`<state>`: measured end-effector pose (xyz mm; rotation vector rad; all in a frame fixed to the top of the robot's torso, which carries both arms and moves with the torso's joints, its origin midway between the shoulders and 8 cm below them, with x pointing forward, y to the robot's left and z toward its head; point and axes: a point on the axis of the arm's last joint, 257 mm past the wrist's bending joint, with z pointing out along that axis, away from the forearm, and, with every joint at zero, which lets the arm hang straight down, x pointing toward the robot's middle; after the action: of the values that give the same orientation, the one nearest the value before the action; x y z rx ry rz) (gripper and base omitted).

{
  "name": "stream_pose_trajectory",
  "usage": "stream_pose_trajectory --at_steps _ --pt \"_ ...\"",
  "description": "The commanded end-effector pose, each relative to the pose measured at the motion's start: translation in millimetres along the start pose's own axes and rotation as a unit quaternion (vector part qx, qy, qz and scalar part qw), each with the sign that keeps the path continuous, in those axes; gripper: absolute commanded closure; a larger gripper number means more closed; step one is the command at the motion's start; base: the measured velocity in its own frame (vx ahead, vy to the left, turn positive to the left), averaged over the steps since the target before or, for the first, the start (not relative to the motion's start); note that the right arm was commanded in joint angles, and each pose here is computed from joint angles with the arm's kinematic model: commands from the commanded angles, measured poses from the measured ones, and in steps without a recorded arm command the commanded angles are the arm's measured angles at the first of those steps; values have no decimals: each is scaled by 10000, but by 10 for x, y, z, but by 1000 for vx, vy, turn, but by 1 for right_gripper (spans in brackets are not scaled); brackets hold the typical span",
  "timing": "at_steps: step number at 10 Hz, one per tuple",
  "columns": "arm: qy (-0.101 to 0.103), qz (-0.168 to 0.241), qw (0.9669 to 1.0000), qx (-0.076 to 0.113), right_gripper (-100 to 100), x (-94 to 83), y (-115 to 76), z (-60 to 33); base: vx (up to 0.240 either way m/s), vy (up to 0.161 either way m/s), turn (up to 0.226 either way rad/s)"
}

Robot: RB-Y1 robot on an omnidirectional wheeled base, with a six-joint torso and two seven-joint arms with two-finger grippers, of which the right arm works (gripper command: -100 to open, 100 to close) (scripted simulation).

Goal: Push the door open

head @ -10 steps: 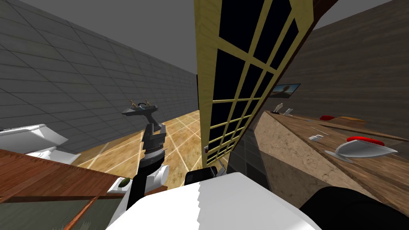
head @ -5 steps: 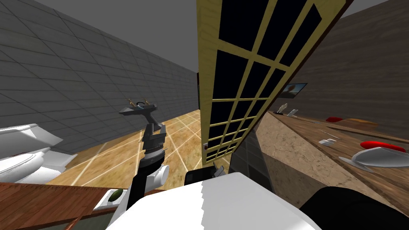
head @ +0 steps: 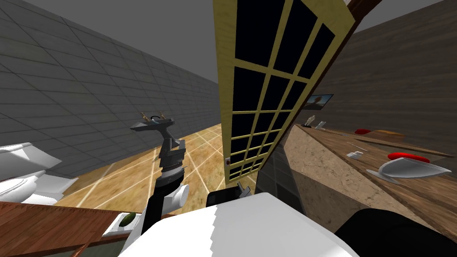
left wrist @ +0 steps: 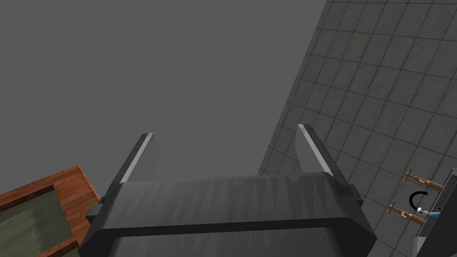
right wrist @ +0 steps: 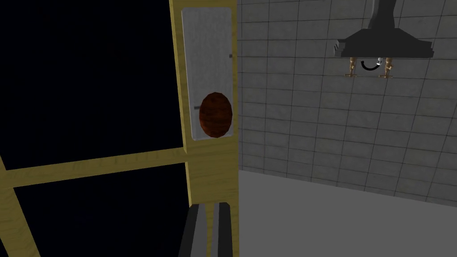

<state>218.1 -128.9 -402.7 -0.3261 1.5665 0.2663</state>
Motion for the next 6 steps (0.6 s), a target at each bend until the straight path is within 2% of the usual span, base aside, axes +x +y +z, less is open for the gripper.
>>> stream_pose_trajectory --at_steps 1,2,3,4,6 --pt "40 -75 9998 -160 -100 38 120 -124 101 -21 -285" --pt "51 -88 9997 -211 -100 51 174 -166 103 -10 -200" --pt "68 -105 9994 -312 -100 72 296 -254 109 -10 -298" --pt "73 -107 9993 -360 -100 79 364 -298 110 -13 -318" --pt "74 -100 9989 -444 -100 87 512 -383 84 -1 -171"
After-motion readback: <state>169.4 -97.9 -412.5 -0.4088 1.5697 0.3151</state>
